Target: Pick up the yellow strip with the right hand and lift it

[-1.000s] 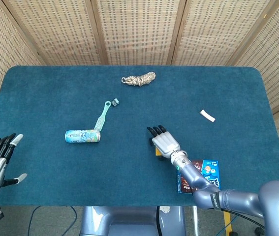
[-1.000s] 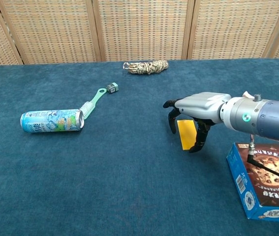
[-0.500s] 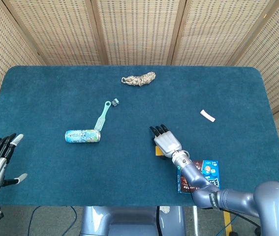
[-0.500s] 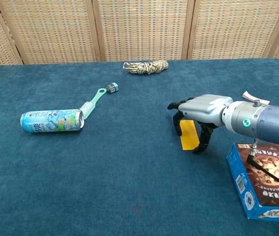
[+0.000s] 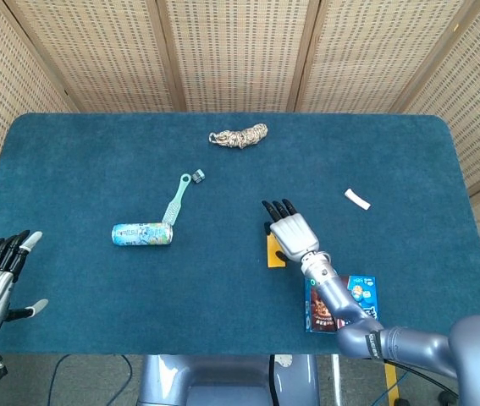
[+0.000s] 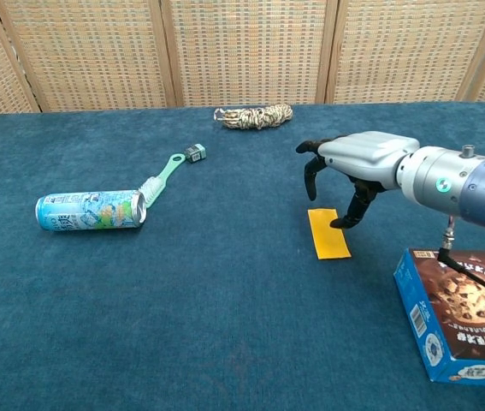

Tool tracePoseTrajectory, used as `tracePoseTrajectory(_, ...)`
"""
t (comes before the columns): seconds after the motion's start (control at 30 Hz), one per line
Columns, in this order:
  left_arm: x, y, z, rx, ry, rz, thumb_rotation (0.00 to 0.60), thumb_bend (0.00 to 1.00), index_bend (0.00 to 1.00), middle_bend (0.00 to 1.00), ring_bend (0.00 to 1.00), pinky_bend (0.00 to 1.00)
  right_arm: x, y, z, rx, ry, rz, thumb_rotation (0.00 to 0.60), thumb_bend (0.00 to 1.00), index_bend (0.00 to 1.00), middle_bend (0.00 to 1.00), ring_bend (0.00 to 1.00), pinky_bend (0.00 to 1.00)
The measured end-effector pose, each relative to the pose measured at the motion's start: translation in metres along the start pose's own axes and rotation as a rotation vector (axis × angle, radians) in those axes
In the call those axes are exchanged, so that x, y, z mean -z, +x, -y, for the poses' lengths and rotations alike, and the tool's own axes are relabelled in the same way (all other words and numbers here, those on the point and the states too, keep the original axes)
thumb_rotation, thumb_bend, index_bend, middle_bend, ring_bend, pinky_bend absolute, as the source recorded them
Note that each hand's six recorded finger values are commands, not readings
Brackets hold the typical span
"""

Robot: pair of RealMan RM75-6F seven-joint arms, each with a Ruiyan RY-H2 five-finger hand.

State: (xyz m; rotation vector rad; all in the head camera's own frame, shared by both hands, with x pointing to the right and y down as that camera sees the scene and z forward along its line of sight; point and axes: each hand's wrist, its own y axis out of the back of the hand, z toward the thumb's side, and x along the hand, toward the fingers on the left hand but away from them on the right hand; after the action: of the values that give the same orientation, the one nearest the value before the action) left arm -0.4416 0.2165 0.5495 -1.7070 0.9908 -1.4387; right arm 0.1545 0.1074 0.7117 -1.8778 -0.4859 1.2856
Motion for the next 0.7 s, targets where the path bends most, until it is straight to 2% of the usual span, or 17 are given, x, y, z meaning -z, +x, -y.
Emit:
tracePoseTrajectory(0.17, -0.001, -0.001, 0.000, 0.000, 0.000, 0.001, 0.600, 0.00, 0.00, 0.00, 0.00, 0.00, -0.003, 0.008, 0.006, -0.033, -0.002, -0.014, 0.600, 0.40, 0.43, 0.00, 0.00, 0.00)
tracePoseTrajectory(0.33, 0.000, -0.001, 0.000, -0.001, -0.001, 0.001, 0.600, 0.00, 0.00, 0.00, 0.00, 0.00, -0.012, 0.009, 0.023, -0.069, 0.027, -0.025, 0.600, 0.40, 0.43, 0.00, 0.00, 0.00)
tracePoseTrajectory(0.7, 0.001, 0.000, -0.001, -0.001, -0.006, -0.001, 0.600, 0.00, 0.00, 0.00, 0.00, 0.00, -0.020, 0.005, 0.037, -0.084, 0.050, -0.028, 0.600, 0.40, 0.43, 0.00, 0.00, 0.00)
